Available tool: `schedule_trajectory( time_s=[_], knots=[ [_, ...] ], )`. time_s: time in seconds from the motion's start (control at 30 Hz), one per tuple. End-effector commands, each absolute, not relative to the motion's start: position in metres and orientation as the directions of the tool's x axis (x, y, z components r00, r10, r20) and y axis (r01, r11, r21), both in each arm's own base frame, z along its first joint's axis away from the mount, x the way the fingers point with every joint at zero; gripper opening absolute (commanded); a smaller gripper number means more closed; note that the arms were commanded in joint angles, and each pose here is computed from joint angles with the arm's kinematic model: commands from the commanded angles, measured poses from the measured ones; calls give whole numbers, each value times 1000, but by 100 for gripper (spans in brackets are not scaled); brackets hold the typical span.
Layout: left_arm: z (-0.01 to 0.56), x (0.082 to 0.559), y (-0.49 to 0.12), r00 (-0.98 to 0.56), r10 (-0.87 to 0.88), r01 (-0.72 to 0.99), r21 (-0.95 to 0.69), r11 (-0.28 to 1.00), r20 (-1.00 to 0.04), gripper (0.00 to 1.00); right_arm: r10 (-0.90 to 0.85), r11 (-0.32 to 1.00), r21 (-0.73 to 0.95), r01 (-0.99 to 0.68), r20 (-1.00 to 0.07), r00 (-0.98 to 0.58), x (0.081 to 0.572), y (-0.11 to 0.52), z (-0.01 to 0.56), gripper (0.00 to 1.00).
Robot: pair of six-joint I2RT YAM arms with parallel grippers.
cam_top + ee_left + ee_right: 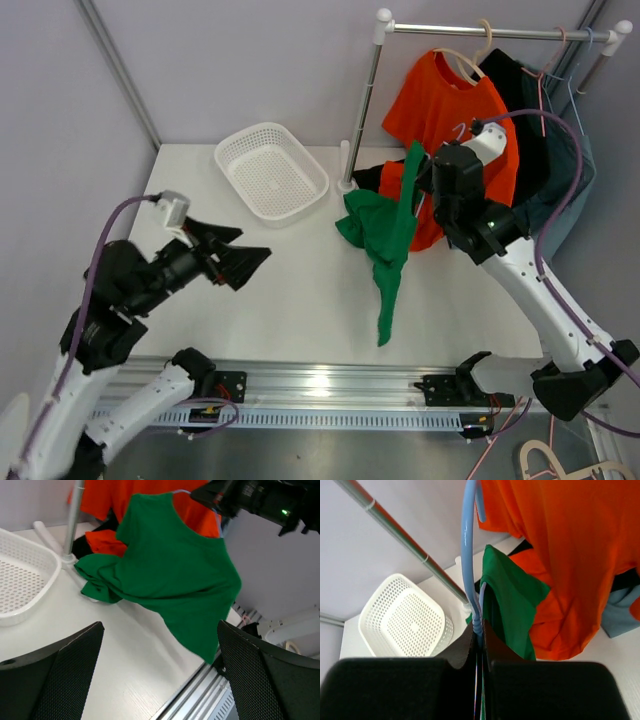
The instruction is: Remove the t-shirt from the hanger
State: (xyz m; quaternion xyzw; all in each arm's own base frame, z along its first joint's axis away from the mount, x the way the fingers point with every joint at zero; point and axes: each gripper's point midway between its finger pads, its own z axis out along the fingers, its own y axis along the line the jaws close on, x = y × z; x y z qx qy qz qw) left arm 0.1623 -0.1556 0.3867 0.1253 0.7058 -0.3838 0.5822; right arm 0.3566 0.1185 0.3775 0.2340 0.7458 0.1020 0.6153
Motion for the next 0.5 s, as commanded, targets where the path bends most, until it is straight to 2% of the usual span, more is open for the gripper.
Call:
schedule_trajectory(
  time_s=[0.0,0.03,0.07,0.1,0.23,0.47],
  knots=[
    [397,183,-192,-230,-159,609,-270,746,-960,99,516,844,478,243,-848,-122,363,132,374,0],
    [396,182,-206,-208,-122,607,-226,762,-970,99,522,842,486,235,-844,-124,363,136,374,0],
    [403,160,-233,-166,-62,677,-159,719,-984,100,524,843,491,220,-842,-131,363,140,376,0],
    [407,166,-236,-152,-51,633,-136,762,-987,99,526,844,495,207,-840,-135,363,144,377,0],
    [373,166,-291,-170,52,700,-84,709,-984,99,539,838,516,176,-833,-124,363,149,398,0],
    [324,167,-335,-128,16,732,-84,676,-992,99,558,827,539,159,-822,-114,369,158,421,0]
  ],
)
